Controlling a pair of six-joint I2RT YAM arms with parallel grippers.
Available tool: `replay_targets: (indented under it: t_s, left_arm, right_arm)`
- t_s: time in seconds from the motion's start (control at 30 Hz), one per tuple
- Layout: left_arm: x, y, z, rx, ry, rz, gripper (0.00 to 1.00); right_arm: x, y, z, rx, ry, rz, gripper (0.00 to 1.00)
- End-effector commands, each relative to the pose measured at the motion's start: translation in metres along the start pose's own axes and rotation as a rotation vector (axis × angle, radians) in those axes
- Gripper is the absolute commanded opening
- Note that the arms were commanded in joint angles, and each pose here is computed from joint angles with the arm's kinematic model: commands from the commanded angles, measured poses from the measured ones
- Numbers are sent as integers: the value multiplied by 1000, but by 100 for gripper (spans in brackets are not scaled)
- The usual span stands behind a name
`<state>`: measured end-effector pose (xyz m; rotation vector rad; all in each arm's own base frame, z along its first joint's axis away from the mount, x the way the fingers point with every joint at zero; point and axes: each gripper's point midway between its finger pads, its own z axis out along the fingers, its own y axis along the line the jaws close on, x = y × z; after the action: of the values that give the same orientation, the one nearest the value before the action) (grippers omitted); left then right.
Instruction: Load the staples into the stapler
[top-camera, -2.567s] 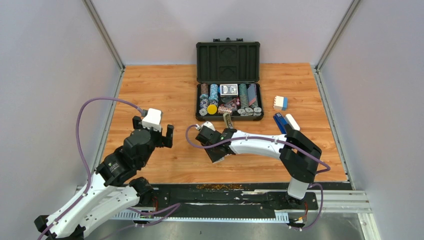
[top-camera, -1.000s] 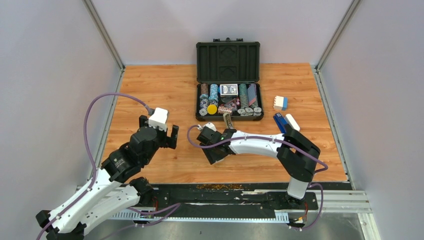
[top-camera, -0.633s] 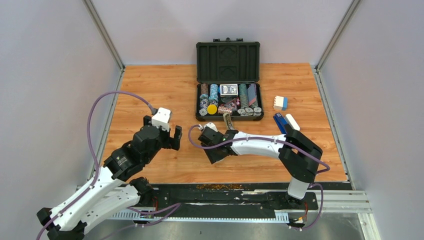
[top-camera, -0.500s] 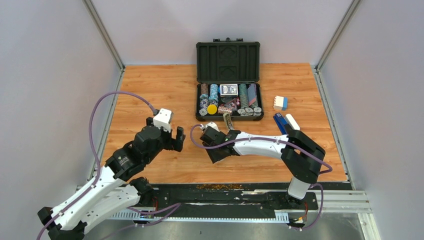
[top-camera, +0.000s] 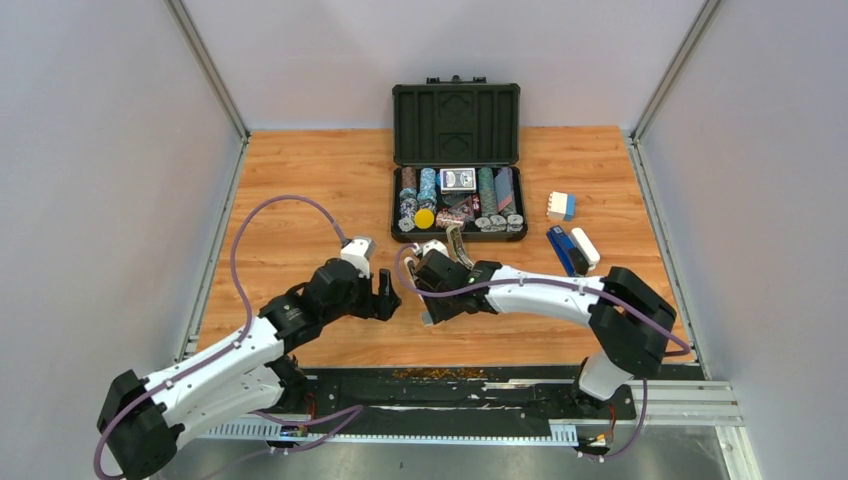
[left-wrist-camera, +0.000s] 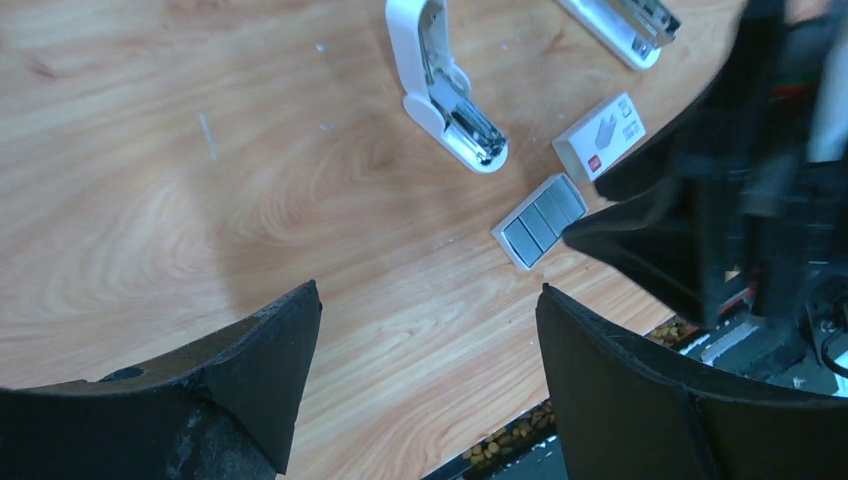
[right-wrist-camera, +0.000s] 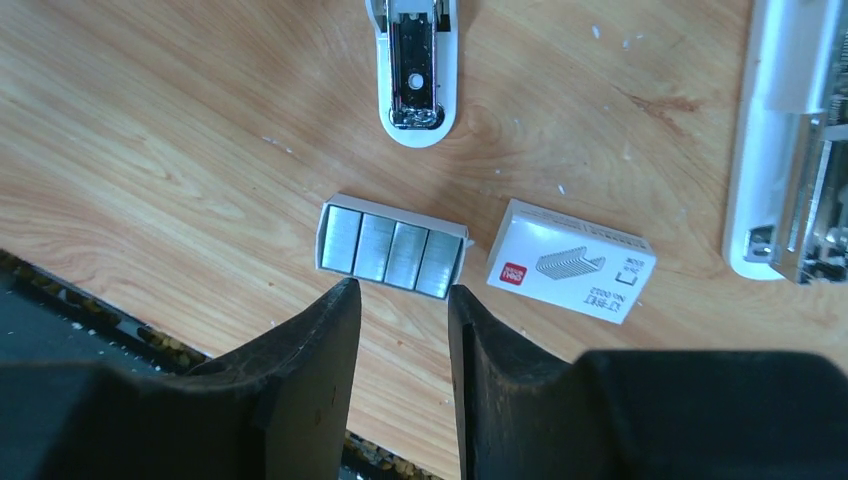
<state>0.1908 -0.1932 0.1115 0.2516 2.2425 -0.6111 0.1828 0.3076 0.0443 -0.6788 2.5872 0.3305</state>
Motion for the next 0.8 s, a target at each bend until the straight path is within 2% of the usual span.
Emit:
replay_targets:
  t_s: [0.0,0.33,0.77]
  left_arm:
    - [-8,-27,13,117,-29,-84,85]
    - [11,-41,37,164,-34,137,87]
    - [31,-40,51,192,-1,181,86]
  right_arm:
    - [-22,-3,-21,-7,-114,52,39]
    - [-13,-15,-11,-16,-81,121,37]
    - [-6,-10,0,-115,-55,162,30]
